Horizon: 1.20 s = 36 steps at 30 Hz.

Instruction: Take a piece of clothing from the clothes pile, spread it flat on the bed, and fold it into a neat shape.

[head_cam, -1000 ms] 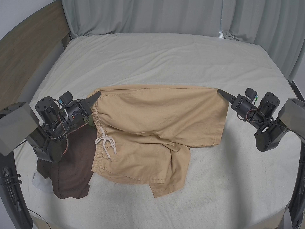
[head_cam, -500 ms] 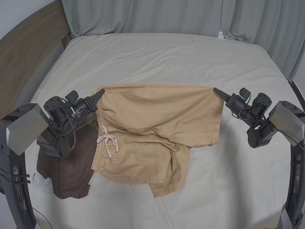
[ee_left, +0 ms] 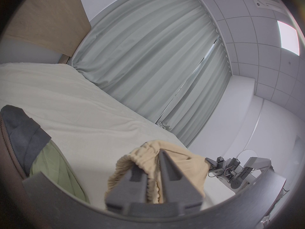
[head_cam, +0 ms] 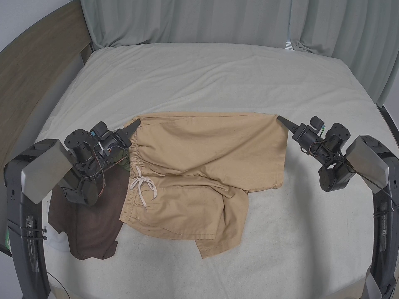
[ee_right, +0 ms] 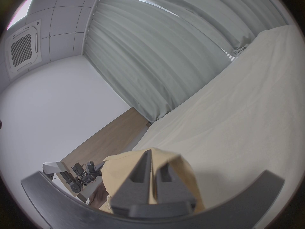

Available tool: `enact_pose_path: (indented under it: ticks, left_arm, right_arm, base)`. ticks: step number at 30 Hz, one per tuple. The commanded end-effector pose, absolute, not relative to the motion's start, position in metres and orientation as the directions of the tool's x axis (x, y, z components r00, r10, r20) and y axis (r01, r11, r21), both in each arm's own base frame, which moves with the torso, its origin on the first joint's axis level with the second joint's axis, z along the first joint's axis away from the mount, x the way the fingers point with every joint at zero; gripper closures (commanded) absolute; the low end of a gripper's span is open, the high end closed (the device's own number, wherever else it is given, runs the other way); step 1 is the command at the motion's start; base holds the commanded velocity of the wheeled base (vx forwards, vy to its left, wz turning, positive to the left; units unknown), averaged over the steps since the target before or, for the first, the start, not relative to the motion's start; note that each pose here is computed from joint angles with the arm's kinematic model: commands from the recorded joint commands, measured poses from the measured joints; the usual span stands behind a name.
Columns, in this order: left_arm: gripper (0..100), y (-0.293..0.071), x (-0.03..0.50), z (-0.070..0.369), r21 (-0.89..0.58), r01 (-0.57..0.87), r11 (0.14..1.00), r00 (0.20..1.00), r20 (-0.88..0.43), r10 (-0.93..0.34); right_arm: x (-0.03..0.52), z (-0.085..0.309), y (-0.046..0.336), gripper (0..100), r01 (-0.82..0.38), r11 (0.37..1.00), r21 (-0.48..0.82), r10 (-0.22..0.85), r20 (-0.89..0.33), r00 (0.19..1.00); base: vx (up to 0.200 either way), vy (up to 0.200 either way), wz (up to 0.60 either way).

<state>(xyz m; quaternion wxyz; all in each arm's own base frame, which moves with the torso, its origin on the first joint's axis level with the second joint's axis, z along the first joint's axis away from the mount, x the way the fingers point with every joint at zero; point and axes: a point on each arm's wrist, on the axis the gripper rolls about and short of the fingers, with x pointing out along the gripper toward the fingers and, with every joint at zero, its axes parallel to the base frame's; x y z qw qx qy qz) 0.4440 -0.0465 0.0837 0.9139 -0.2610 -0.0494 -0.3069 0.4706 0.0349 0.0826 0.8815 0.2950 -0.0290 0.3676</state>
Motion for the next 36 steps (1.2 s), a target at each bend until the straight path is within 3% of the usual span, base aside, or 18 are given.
enact_pose_path:
  ticks: [1, 8, 19, 29, 36]
  left_arm:
    - [0, -0.046, 0.448, 0.080, -0.445, 0.590, 0.674, 0.804, 0.253, -0.537]
    - [0, -0.052, 0.449, 0.080, -0.506, 0.574, 0.644, 0.809, 0.224, -0.544]
    - [0, -0.033, 0.439, 0.094, -0.549, 0.499, 0.671, 0.848, 0.149, -0.510]
    - [0, -0.021, 0.376, 0.119, -0.572, 0.437, 0.694, 0.864, 0.053, -0.501]
    - [0, -0.022, 0.337, 0.092, -0.583, 0.435, 0.686, 0.826, -0.044, -0.562]
  right_arm:
    - [0.475, 0.079, 0.033, 0, -0.663, 0.559, 0.498, 0.627, 0.271, 0.731]
    - [0.474, 0.062, 0.021, 0, -0.632, 0.577, 0.518, 0.607, 0.245, 0.756]
    - [0.431, 0.054, 0.025, 0, -0.571, 0.603, 0.557, 0.617, 0.127, 0.776]
    - [0.389, 0.042, 0.051, 0, -0.528, 0.579, 0.622, 0.669, 0.007, 0.743]
    - [0.369, 0.021, 0.069, 0, -0.497, 0.564, 0.659, 0.709, -0.079, 0.701]
  base:
    - [0.000, 0.000, 0.00]
    - [0.000, 0.000, 0.00]
    - [0.000, 0.000, 0.00]
    - [0.000, 0.000, 0.00]
    - [0.000, 0.000, 0.00]
